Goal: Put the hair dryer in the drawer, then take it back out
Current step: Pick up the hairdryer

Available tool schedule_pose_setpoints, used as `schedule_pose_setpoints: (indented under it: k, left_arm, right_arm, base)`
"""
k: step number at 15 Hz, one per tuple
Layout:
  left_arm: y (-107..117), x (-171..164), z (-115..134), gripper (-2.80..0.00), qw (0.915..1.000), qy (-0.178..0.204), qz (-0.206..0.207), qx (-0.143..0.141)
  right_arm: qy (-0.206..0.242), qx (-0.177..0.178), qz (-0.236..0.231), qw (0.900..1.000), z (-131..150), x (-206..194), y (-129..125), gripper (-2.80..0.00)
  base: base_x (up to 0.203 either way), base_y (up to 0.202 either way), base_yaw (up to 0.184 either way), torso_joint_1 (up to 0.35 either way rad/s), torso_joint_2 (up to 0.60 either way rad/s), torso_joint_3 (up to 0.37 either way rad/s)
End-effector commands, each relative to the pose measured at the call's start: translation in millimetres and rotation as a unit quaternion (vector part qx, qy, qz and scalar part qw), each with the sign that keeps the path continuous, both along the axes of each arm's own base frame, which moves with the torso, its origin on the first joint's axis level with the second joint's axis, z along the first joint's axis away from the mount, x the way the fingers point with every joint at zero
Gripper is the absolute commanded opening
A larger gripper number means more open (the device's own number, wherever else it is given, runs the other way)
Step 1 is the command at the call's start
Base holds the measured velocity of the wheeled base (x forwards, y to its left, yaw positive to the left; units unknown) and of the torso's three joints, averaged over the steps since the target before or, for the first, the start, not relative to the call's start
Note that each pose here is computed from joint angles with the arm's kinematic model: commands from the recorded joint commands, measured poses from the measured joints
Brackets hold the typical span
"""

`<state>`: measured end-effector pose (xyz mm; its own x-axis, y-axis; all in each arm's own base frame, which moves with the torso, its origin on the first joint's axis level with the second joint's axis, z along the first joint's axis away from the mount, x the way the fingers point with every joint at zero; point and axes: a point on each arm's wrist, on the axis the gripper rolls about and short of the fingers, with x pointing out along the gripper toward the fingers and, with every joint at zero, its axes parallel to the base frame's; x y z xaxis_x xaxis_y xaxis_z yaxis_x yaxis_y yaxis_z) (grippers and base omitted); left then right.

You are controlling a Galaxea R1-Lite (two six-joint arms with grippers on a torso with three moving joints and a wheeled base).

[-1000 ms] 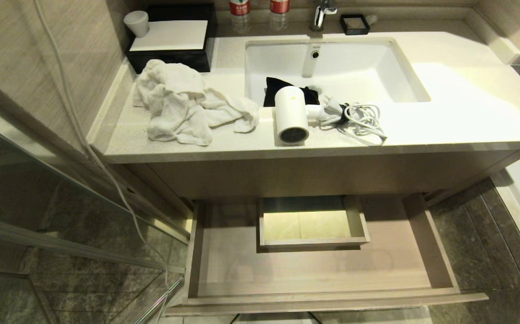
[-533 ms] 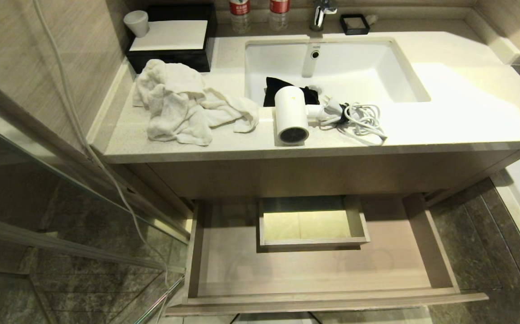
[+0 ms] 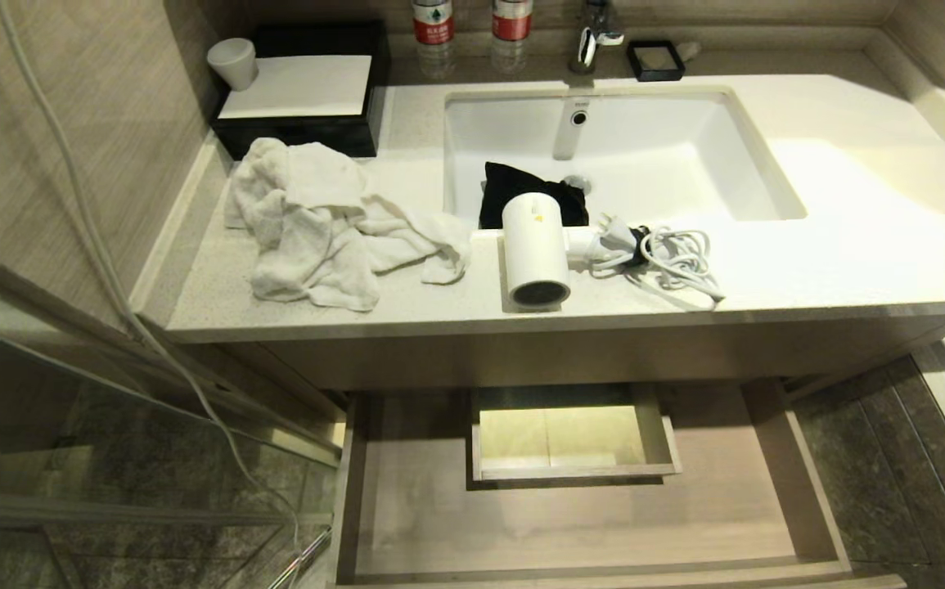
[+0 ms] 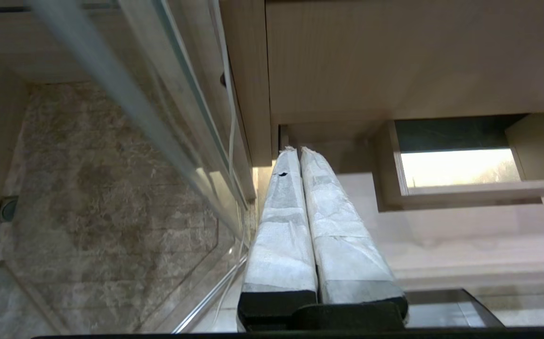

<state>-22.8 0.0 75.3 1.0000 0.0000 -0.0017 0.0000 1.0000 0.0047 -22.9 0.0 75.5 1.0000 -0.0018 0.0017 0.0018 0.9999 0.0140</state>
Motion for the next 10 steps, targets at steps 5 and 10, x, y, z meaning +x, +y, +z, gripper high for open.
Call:
schedule_pose_setpoints:
  k: [5, 10]
  left_arm:
    - [0.0, 0.1, -0.2, -2.80, 1.0000, 0.000, 0.000, 0.000]
    - [0.0, 0.0, 0.0, -2.80, 1.0000, 0.000, 0.000, 0.000]
  right_arm:
    - [0.002, 0.000, 0.001, 1.000, -0.4, 0.2, 0.0, -2.80]
    - [0.002, -0.001, -0.001, 1.000, -0.4, 0.2, -0.1, -2.80]
  base:
    - [0.000, 0.000, 0.000, 0.272, -0.08, 0.187]
    - [0.000, 0.000, 0.000, 0.168, -0.08, 0.098]
